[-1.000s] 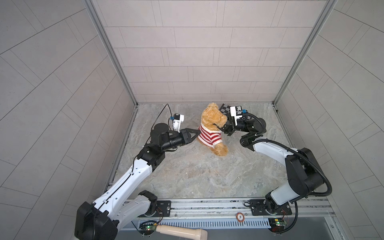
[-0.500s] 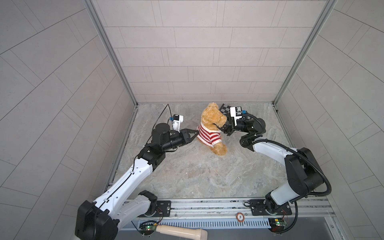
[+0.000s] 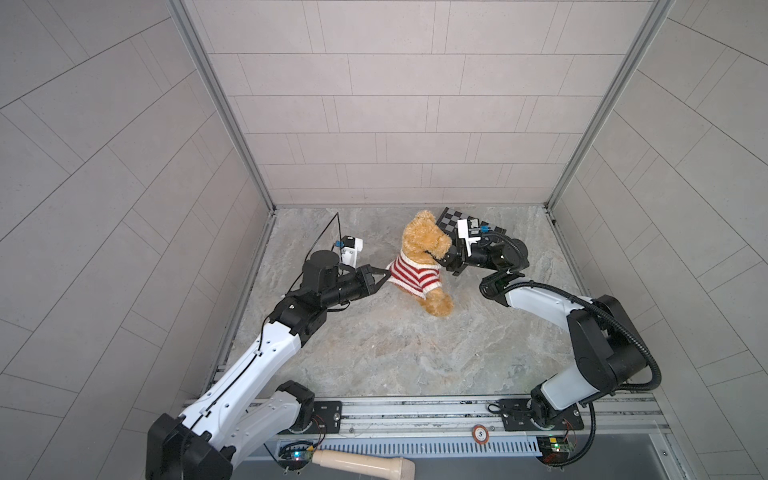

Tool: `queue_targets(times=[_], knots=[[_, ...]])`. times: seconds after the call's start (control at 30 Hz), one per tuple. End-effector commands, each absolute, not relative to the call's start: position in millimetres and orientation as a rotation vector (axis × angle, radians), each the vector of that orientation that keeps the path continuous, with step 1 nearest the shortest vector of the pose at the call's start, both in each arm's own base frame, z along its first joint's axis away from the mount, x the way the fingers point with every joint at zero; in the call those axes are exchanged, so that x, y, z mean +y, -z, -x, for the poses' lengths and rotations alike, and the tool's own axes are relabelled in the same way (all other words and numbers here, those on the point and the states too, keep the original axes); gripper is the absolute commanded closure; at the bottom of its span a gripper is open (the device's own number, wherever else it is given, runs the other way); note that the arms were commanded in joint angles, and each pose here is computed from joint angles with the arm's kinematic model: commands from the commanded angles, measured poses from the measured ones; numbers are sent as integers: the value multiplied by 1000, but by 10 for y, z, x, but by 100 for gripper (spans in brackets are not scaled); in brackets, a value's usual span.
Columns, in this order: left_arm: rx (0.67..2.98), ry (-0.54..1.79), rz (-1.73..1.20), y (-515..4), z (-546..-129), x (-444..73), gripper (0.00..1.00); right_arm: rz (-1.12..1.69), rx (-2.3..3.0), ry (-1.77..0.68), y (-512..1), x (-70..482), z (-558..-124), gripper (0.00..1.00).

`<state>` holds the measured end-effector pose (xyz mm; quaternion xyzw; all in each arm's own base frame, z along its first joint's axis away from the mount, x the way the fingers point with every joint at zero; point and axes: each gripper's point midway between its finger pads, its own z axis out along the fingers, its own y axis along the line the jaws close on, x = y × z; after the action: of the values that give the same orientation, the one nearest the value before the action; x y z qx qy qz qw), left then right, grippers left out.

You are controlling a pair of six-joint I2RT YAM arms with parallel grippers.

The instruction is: Dress the teddy bear

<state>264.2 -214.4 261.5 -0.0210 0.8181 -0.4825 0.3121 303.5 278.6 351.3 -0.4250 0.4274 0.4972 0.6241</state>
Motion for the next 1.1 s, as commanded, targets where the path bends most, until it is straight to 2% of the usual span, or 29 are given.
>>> queue_targets(times=[0.0,0.27,0.5,0.83,0.9,0.97,1.07], knots=[[2217,1197,43,-2483,-2577,-2049,96,955,878,-1020,-3779,2683,-2975,100],[2274,1123,38,-2364,-2458,-1856,97,955,868,-956,-3785,2646,-2946,100],[2192,1258,33,-2448,-2607,-2073,98,935,807,-1025,-3918,2688,-2842,100],[2232,1273,23,-2226,-2619,-2263,99,873,839,-1019,-3930,2682,-2926,100],[2266,1223,2,-2209,-2596,-2233,98,873,856,-1007,-3914,2686,-2948,100],[2280,1117,-15,-2251,-2592,-2113,86,875,890,-977,-3870,2685,-2982,100],[2226,1063,-46,-2449,-2599,-2010,79,884,948,-928,-3783,2696,-3028,100]])
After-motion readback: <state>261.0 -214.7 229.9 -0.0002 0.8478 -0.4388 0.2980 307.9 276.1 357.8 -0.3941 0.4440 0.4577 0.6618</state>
